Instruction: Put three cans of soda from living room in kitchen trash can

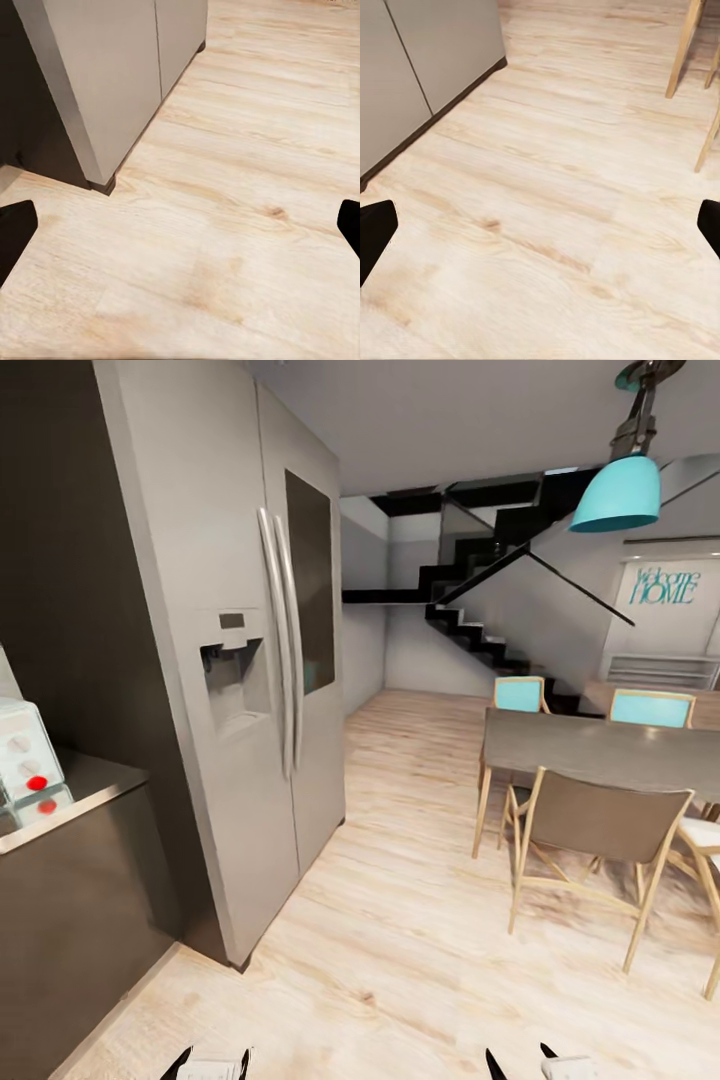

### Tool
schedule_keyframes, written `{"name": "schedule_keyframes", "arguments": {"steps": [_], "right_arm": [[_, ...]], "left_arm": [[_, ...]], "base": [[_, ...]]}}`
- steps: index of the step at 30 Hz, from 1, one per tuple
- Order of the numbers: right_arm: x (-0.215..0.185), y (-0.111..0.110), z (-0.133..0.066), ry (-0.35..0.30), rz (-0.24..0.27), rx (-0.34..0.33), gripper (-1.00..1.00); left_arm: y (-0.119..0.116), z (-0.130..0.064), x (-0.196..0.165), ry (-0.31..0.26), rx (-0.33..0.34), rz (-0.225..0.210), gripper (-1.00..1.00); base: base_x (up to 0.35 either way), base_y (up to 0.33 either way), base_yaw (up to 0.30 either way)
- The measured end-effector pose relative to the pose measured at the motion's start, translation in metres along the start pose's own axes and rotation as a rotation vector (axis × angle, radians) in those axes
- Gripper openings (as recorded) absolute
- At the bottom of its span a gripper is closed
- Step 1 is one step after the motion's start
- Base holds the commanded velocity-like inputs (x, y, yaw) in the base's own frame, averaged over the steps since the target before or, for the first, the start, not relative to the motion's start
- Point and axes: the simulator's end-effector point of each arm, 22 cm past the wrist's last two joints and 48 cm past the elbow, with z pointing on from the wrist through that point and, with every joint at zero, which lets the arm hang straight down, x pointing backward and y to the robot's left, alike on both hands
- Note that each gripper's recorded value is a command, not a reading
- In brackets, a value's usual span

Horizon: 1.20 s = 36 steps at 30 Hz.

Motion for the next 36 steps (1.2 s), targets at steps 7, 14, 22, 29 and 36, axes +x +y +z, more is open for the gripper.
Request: {"name": "schedule_keyframes", "arguments": {"steps": [7,14,22,29,36], "right_arm": [[-0.002,0.001,0.000,-0.004,-0.002,-0.003,1.00],[-0.003,0.002,0.000,-0.007,-0.003,-0.004,1.00],[-0.003,0.002,0.000,-0.010,-0.002,-0.004,1.00],[-0.006,0.002,0.000,-0.016,-0.003,-0.005,1.00],[-0.008,0.008,0.000,-0.021,-0.008,-0.018,1.00]], "left_arm": [[0.000,0.000,-0.001,-0.003,0.001,0.000,1.00],[0.000,0.000,-0.004,-0.009,-0.001,-0.001,1.00],[0.001,0.000,-0.006,-0.016,-0.003,-0.002,1.00],[0.002,0.000,-0.009,-0.022,-0.004,-0.002,1.00],[0.002,-0.001,-0.011,-0.028,-0.004,-0.001,1.00]], "base": [[0.000,0.000,0.217],[0.000,0.000,0.217],[0.000,0.000,0.217],[0.000,0.000,0.217],[0.000,0.000,0.217]]}}
